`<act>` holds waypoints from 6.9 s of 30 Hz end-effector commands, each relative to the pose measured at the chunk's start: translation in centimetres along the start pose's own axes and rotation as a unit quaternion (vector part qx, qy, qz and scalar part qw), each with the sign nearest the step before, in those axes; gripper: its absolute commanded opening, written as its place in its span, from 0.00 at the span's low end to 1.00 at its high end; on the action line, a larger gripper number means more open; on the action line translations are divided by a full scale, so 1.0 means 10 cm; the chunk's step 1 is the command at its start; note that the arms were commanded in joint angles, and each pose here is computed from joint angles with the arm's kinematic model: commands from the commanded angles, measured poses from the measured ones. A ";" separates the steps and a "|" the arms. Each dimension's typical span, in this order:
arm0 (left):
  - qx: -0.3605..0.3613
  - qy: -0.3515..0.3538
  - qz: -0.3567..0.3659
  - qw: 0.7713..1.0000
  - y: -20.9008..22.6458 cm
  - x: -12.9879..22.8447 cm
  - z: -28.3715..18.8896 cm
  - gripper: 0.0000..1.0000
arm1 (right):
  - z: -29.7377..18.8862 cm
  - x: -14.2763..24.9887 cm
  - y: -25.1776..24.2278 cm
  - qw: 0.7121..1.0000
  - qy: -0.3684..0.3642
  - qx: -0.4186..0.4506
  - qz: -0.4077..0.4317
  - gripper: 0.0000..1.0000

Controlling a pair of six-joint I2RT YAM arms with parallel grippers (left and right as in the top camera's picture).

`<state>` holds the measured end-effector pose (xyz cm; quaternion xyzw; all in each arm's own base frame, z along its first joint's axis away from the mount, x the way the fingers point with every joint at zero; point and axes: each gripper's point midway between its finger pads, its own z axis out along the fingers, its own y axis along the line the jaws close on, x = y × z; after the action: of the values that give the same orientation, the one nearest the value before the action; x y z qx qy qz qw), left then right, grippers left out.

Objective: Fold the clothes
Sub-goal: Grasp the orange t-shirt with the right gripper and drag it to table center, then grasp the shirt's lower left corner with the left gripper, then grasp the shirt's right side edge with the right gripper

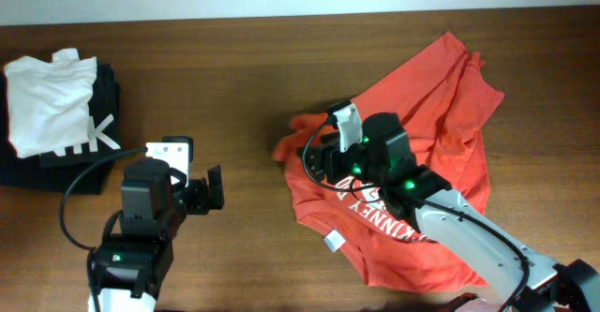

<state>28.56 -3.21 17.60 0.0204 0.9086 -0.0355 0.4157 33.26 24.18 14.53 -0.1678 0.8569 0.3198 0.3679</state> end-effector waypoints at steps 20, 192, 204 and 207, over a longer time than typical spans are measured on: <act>0.253 0.169 -0.054 0.951 -1.29 0.70 1.33 0.99 | -2.07 1.15 -1.46 0.888 0.161 0.357 0.244 0.99; -0.228 0.369 -0.295 0.851 0.99 1.38 0.22 0.00 | -0.68 1.18 -2.52 0.875 0.248 0.371 0.187 0.57; -0.229 0.369 -0.295 0.851 1.00 1.38 0.22 0.00 | -0.49 1.09 -2.43 0.902 0.230 0.317 0.180 0.04; -0.228 0.369 -0.295 0.851 0.99 1.38 0.22 0.00 | -0.58 1.17 -2.36 0.894 0.255 0.316 0.190 0.04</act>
<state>22.04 6.59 5.30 -0.3243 0.9437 0.0641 0.0128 36.66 1.94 -0.10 0.0473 0.9874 0.0382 0.1462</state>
